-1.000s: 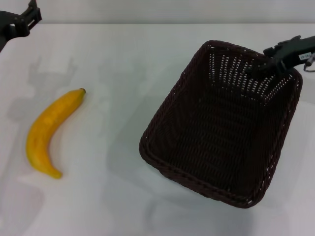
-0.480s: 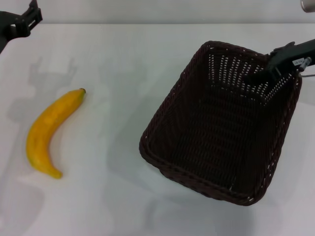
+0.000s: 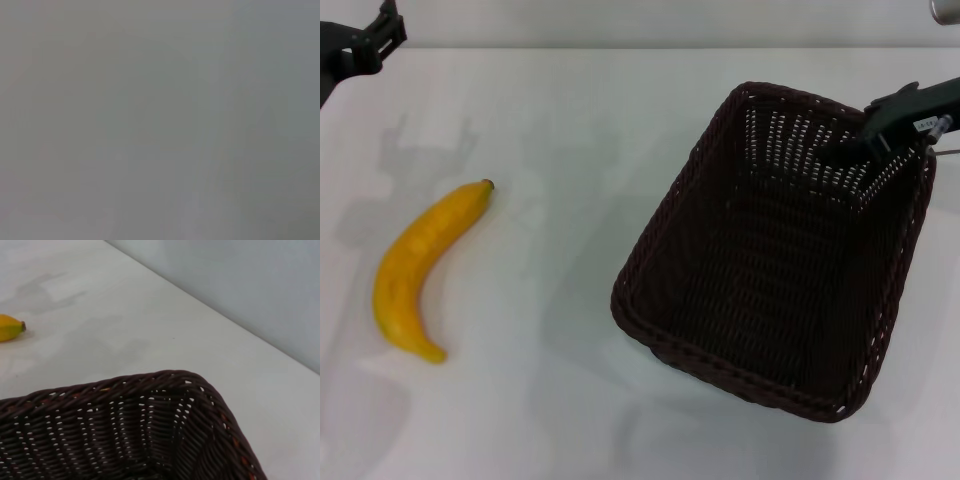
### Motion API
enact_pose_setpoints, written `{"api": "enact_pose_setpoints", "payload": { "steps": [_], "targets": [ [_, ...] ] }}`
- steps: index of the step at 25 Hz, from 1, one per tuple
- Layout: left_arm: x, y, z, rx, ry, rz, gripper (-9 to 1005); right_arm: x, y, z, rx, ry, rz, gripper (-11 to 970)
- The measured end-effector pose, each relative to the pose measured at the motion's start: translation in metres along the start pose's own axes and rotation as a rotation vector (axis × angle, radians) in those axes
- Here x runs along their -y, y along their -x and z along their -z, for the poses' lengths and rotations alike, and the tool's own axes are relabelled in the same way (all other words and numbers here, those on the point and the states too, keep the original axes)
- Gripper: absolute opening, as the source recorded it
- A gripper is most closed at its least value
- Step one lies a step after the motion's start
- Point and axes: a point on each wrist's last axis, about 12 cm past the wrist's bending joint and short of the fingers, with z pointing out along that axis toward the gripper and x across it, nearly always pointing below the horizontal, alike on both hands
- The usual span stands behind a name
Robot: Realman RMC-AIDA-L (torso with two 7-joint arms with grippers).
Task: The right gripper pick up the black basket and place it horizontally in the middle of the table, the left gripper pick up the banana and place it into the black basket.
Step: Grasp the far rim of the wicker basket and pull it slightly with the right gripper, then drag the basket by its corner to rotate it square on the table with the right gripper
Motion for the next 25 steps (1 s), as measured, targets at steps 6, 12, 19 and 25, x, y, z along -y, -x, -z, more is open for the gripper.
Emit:
{"api": "enact_pose_setpoints", "payload": {
  "steps": [6,12,19,25],
  "targets": [
    [0.0,0.0,0.0,-0.001,0.0,0.0,875,0.001,-0.001,0.002,-0.002,-0.029,0.016,703],
    [0.0,-0.001,0.0,-0.002,0.0,0.0,875,0.003,0.0,0.003,-0.041,-0.048,0.021,374],
    [0.0,-0.001,0.0,-0.002,0.0,0.0,874,0.003,0.001,0.003,-0.074,-0.069,0.017,296],
    [0.0,-0.001,0.0,-0.002,0.0,0.0,874,0.0,0.008,0.016,-0.059,-0.062,-0.071,285]
  ]
}}
